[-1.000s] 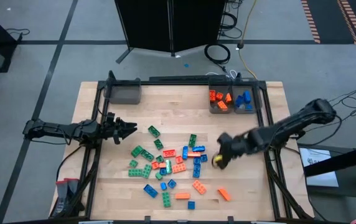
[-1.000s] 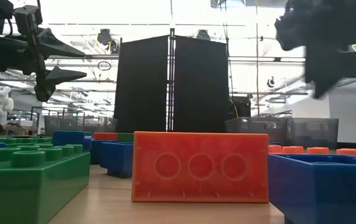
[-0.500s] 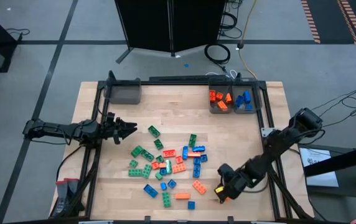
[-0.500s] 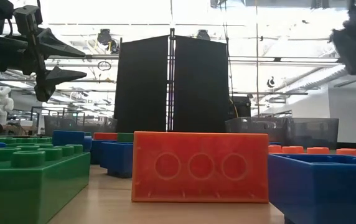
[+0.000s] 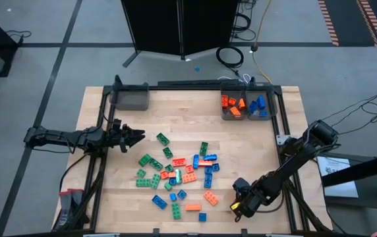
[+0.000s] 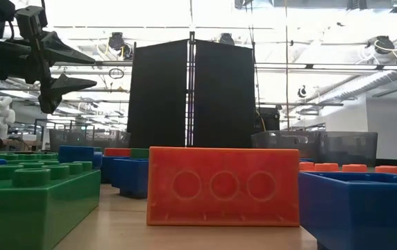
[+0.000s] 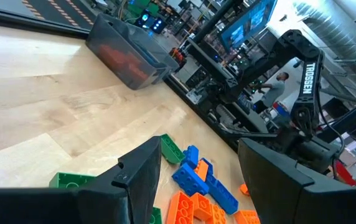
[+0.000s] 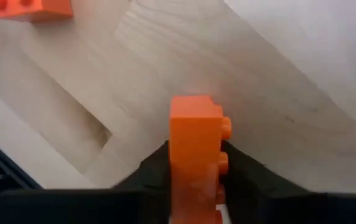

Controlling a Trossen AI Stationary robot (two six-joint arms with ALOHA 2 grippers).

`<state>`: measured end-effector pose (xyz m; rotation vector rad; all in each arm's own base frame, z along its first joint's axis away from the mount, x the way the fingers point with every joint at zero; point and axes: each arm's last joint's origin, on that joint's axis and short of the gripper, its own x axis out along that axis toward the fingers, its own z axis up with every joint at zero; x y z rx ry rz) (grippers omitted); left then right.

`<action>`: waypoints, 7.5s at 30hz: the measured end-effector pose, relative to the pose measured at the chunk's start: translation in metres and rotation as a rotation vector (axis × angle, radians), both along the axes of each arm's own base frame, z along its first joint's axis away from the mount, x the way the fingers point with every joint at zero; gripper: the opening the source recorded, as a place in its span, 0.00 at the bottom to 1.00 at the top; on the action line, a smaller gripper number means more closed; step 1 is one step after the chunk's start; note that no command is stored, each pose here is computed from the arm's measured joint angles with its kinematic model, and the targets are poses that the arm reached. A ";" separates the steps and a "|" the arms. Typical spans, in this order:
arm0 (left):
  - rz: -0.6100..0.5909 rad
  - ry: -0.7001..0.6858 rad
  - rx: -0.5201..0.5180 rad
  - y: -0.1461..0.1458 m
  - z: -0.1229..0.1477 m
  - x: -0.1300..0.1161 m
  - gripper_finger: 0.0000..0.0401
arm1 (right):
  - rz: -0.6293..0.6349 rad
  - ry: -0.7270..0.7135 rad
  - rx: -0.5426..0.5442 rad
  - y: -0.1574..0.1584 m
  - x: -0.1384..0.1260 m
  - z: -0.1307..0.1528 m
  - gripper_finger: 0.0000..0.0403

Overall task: Sort blocks
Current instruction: Put the orange game piece into the middle black bin, then put the green game piece into the left black bin

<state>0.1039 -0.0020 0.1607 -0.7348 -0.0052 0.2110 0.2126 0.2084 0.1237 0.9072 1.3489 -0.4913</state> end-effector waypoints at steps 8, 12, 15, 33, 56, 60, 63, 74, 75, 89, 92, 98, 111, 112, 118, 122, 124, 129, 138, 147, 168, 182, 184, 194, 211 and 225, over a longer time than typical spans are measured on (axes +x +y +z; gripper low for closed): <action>0.003 0.002 0.010 0.000 0.000 0.000 0.54 | -0.129 -0.013 -0.231 -0.064 0.009 0.030 0.19; 0.003 0.011 0.029 0.000 0.000 0.000 0.54 | -0.213 -0.067 -0.334 -0.110 0.008 0.066 0.19; 0.005 0.016 0.032 0.000 -0.001 0.001 0.54 | -0.295 -0.084 -0.435 -0.152 0.000 0.089 0.19; 0.006 0.021 0.028 0.000 -0.001 0.001 0.54 | -0.504 -0.221 -0.708 -0.342 0.008 0.107 0.19; -0.237 0.116 0.005 -0.007 -0.006 0.004 0.54 | -0.321 -0.459 -0.806 -0.344 -0.006 0.149 0.53; -0.204 0.189 0.050 -0.006 0.015 0.009 0.54 | -0.253 -0.523 -0.800 -0.334 -0.009 0.158 0.50; -0.144 0.246 0.104 -0.005 0.032 0.015 0.54 | -0.137 -0.619 -0.734 -0.324 0.003 0.159 0.50; -0.137 0.290 0.183 -0.006 0.058 0.027 0.54 | 0.639 -0.561 -0.564 -0.255 0.079 0.094 0.50; -0.137 0.292 0.179 -0.006 0.058 0.027 0.54 | 0.708 -0.546 -0.571 -0.250 0.085 0.093 0.50; -0.135 0.286 0.156 -0.006 0.058 0.027 0.54 | 1.585 -0.247 -0.614 -0.242 0.143 0.095 0.50; -0.136 0.293 0.156 -0.006 0.058 0.026 0.54 | 1.701 -0.241 -0.608 -0.237 0.146 0.088 0.50; -0.139 0.342 0.157 -0.006 0.054 0.025 0.54 | 1.828 -0.269 -0.551 -0.228 0.153 0.070 0.50; -0.140 0.357 0.158 -0.005 0.052 0.024 0.54 | 1.923 -0.249 -0.517 -0.227 0.168 0.029 0.50; -0.141 0.360 0.158 -0.005 0.052 0.024 0.54 | 1.939 -0.239 -0.498 -0.227 0.167 0.025 0.50; -0.141 0.369 0.158 -0.005 0.051 0.024 0.54 | 1.952 -0.186 -0.475 -0.226 0.170 0.011 0.47; -0.142 0.384 0.159 -0.005 0.050 0.024 0.54 | 1.909 -0.103 -0.529 -0.228 0.171 0.010 0.30; -0.142 0.391 0.159 -0.005 0.049 0.023 0.54 | 1.881 -0.064 -0.546 -0.230 0.170 0.010 0.18; -0.141 0.393 0.160 -0.005 0.049 0.023 0.54 | 1.764 -0.019 -0.570 -0.231 0.174 0.020 0.18; -0.119 0.394 0.166 -0.005 0.049 0.023 0.54 | 1.213 -0.353 -0.816 -0.296 0.226 0.111 0.18; -0.116 0.391 0.166 -0.005 0.050 0.023 0.54 | 0.661 -0.879 -0.976 -0.359 0.258 0.179 0.18; -0.134 0.423 0.109 -0.005 0.046 0.022 0.54 | 0.267 -1.266 -0.710 -0.416 0.338 0.104 0.18; 0.658 0.234 0.284 0.023 0.075 0.008 0.54 | 0.429 -1.340 -0.677 -0.421 0.313 0.164 0.18; 0.621 0.216 0.283 0.024 0.077 0.005 0.54 | 0.444 -1.346 -0.681 -0.423 0.310 0.169 0.18; 0.288 0.101 0.307 0.034 0.086 0.007 0.54 | 0.522 -1.365 -0.610 -0.409 0.311 0.174 0.18; 0.226 0.032 0.389 0.053 0.094 0.004 0.54 | 0.640 -1.387 -0.561 -0.378 0.312 0.188 0.18; 0.086 0.032 0.411 0.062 0.089 0.026 0.46 | 0.682 -1.405 -0.570 -0.365 0.316 0.189 0.18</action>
